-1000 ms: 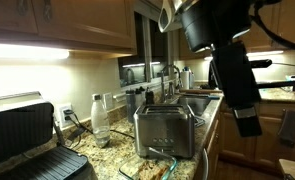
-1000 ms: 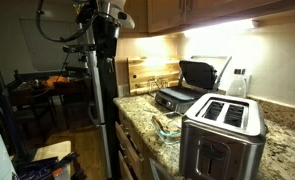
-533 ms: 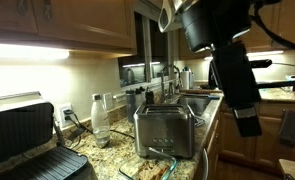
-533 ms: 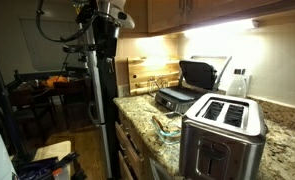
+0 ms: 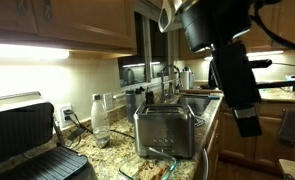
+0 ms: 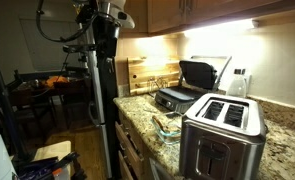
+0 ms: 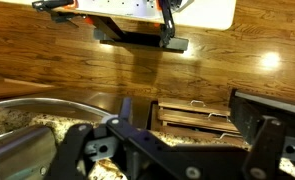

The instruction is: Put the bread in the toaster

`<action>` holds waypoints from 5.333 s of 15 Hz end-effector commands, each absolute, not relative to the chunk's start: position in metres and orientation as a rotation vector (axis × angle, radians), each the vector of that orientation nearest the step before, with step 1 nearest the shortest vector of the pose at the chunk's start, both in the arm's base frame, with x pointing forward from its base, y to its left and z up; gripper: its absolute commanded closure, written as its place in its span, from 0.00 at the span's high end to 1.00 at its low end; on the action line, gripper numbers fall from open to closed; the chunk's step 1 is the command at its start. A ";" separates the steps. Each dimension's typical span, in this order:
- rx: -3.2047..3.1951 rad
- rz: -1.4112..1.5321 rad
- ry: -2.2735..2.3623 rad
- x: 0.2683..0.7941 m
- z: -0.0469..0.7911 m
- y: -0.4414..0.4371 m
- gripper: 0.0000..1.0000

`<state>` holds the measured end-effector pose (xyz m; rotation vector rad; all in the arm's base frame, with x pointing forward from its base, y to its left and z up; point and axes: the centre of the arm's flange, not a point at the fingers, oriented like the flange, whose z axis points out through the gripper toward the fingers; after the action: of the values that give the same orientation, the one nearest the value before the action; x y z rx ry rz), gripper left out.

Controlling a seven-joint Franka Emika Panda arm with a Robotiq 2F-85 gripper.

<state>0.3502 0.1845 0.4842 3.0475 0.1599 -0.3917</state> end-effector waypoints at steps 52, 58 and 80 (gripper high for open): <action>3.085 -0.368 0.002 0.391 0.453 0.171 1.00; 3.108 -0.355 -0.053 0.402 0.444 0.161 1.00; 3.159 -0.287 -0.477 0.475 0.388 0.137 1.00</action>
<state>0.4668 0.1369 0.3931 3.1466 -0.3675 -0.3090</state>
